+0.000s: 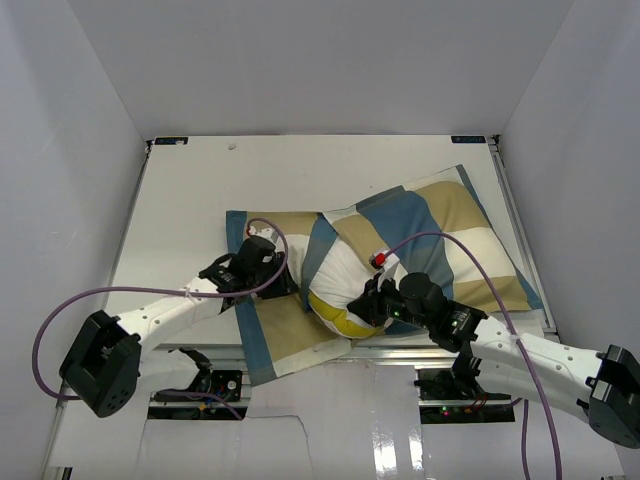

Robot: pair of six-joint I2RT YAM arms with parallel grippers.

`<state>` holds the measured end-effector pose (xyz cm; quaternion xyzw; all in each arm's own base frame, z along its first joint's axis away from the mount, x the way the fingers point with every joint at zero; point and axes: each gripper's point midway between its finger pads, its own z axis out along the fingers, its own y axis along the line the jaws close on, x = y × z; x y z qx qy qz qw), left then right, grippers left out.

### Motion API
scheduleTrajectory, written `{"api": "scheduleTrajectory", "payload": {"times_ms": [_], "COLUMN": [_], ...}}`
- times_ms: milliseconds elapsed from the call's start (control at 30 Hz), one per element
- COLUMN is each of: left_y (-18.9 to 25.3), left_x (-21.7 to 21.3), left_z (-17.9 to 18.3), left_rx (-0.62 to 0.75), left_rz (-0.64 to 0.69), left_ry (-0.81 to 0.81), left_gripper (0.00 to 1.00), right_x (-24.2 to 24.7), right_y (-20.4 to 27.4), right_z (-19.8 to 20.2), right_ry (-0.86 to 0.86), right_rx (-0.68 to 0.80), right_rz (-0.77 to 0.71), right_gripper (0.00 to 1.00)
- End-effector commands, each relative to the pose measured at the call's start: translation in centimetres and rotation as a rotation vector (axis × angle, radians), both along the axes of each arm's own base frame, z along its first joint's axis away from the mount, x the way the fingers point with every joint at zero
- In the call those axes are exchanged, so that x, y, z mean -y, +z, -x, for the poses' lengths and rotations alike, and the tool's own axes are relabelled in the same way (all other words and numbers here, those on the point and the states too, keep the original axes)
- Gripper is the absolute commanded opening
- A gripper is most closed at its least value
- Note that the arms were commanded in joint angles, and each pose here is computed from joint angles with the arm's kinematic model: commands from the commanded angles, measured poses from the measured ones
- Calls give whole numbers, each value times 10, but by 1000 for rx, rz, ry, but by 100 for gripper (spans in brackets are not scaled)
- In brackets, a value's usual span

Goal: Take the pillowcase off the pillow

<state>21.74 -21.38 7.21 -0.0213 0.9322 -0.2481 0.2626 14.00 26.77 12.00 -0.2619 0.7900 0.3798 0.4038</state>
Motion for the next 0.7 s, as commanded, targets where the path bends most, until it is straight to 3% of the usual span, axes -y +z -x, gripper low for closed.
{"api": "scheduleTrajectory", "payload": {"times_ms": [0, 67, 100, 267, 500, 567, 600, 633, 667], "left_y": [34, 42, 52, 91, 106, 110, 115, 120, 118], "left_x": [1, -12, -19, -51, -66, -55, -42, -11, 1], "left_z": [-32, -45, -50, -76, -91, -89, -86, -68, -55], "left_rx": [112, 137, 145, 247, 254, 253, 264, 230, 224], "left_rz": [-4, -33, -50, -76, -70, -26, 23, 138, 191], "left_ry": [82, 156, 192, 353, 404, 346, 274, 108, 25], "left_gripper": [24, 3, 0, 0, 0, 0, 4, 22, 54], "right_x": [-12, -3, 5, 36, 61, 63, 64, 63, 62], "right_y": [54, 48, 38, 36, 85, 91, 97, 98, 99], "right_z": [-8, -5, -7, 0, 5, 6, 6, 6, 5], "right_ry": [-6, -21, -60, -136, -180, -178, -180, -181, -178], "right_rx": [76, 58, 46, 66, 138, 149, 155, 155, 157], "right_rz": [-130, -106, -76, -123, -196, -201, -211, -211, -213], "right_gripper": [8, 8, 8, 8, 8, 8, 8, 8, 8]}}
